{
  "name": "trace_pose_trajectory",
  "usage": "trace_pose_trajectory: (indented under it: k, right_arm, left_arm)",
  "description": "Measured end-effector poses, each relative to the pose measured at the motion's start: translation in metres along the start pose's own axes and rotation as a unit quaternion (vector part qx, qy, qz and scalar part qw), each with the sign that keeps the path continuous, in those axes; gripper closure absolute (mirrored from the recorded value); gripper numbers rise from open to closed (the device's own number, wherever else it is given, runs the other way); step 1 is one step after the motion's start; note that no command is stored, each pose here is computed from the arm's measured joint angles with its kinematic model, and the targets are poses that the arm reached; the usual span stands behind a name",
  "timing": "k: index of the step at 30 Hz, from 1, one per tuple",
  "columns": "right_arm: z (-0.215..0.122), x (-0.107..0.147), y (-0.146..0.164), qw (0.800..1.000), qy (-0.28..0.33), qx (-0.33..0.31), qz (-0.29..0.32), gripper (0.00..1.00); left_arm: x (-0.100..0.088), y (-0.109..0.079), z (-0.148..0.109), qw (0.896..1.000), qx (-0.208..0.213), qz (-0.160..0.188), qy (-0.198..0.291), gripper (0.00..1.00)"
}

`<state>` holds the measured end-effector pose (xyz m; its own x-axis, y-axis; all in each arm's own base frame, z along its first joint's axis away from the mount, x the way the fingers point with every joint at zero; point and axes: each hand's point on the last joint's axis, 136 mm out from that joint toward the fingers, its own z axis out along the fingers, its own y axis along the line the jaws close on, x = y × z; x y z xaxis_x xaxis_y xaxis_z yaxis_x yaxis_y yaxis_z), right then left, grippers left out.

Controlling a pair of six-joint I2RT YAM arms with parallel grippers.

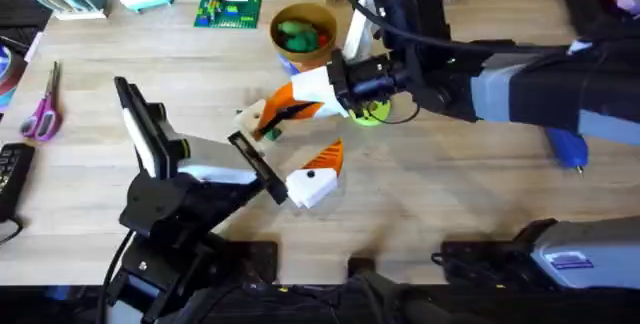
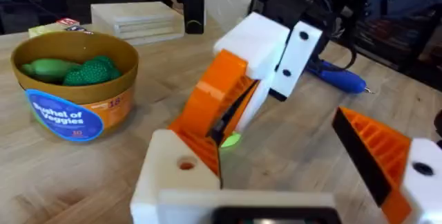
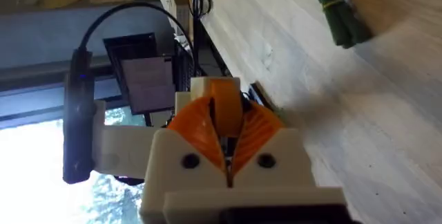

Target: Pick up the gripper from the table and insert it into the empty holder that is missing its gripper. Then pick up a screw, insert it into the mounting hole, and use the screwdriver to tighten it. Finally, clean up the table by picking up the vegetable and placing it into the bucket.

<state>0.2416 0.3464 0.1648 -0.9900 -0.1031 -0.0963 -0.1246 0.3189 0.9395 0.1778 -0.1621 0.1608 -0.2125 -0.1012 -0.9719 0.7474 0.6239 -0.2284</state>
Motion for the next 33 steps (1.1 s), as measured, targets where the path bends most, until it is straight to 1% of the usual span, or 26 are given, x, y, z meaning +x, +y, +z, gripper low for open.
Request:
trace_pose_trajectory:
  k: [15,17,22,27,31,33]
  right_arm:
    - [0.0011,0.0027,-0.0033,1.000,0.003,0.007,-0.005,0.990]
    - [0.0011,0.0030,-0.0032,1.000,0.004,0.007,-0.006,0.941]
    - [-0.0002,0.0034,-0.0024,1.000,0.007,0.003,-0.005,0.892]
    - [-0.0050,0.0049,-0.0020,1.000,0.018,-0.006,0.001,0.838]
    - [-0.0069,0.0058,-0.0014,1.000,0.024,-0.011,0.000,0.767]
    - [-0.0070,0.0059,-0.0010,1.000,0.024,-0.012,-0.002,0.711]
  left_arm:
    - [0.0017,-0.0006,0.0001,1.000,0.003,-0.003,0.004,0.008]
    - [0.0022,-0.0004,0.0001,1.000,0.003,-0.004,0.005,0.008]
    - [0.0021,-0.0008,0.0001,1.000,0.004,-0.005,0.005,0.008]
    - [0.0026,-0.0044,0.0001,1.000,0.014,-0.003,0.006,0.009]
    - [0.0030,-0.0072,0.0000,1.000,0.022,0.001,0.008,0.008]
    - [0.0035,-0.0101,-0.0002,0.999,0.031,0.002,0.009,0.008]
